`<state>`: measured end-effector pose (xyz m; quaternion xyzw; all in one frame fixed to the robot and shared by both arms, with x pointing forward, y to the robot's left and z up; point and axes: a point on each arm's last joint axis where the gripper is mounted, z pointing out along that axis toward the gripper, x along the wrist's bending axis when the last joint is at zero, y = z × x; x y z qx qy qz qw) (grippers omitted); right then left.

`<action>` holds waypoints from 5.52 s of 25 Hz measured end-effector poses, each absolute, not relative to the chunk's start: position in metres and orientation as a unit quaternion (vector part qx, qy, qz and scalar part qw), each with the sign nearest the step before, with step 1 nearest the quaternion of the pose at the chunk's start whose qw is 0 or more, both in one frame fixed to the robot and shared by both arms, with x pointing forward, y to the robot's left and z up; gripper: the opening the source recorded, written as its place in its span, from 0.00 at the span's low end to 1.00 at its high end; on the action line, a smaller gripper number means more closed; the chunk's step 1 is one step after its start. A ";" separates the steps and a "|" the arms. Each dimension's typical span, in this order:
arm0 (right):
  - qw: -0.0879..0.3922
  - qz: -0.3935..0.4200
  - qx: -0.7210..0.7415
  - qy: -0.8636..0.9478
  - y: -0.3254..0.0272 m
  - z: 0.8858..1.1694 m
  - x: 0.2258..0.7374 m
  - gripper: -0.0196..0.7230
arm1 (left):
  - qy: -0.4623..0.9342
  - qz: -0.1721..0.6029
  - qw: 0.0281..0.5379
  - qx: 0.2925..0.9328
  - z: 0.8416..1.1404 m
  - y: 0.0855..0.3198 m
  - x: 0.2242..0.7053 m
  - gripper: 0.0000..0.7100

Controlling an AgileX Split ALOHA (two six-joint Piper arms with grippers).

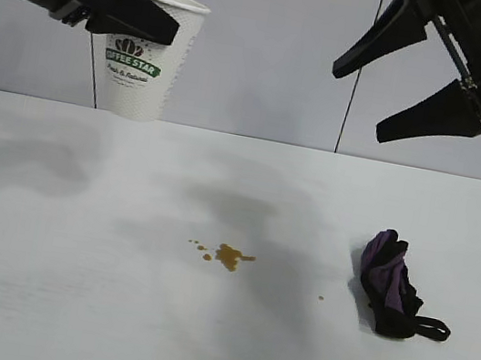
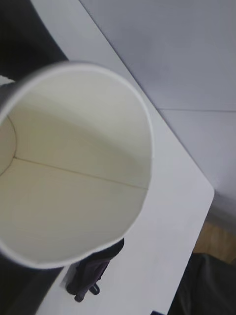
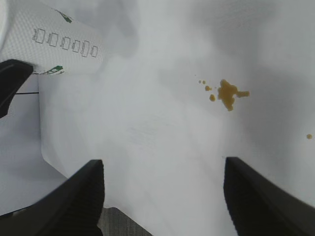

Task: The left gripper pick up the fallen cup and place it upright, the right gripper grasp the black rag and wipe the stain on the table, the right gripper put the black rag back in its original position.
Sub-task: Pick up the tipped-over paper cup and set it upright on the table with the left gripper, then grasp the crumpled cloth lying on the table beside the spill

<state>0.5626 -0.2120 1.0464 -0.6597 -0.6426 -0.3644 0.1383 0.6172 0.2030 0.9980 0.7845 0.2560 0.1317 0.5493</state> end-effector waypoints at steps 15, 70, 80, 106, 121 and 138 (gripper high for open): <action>0.139 -0.365 -0.660 -0.642 -0.212 1.047 0.563 0.66 | 0.266 0.141 0.514 0.803 0.945 0.227 0.588 0.76; 0.140 -0.366 -0.660 -0.641 -0.212 1.047 0.563 0.66 | 0.235 0.107 0.506 0.823 0.890 0.225 0.590 0.88; 0.140 -0.367 -0.660 -0.640 -0.212 1.047 0.563 0.66 | 0.238 0.110 0.499 0.826 0.888 0.226 0.591 0.89; 0.141 -0.367 -0.660 -0.640 -0.212 1.047 0.563 0.66 | 0.231 0.075 0.435 0.867 0.911 0.231 0.577 0.89; 0.140 -0.368 -0.658 -0.642 -0.211 1.047 0.563 0.66 | 0.251 0.090 0.430 0.862 0.911 0.233 0.581 0.98; 0.141 -0.371 -0.658 -0.640 -0.211 1.047 0.563 0.66 | 0.270 0.074 0.411 0.868 0.910 0.235 0.578 0.98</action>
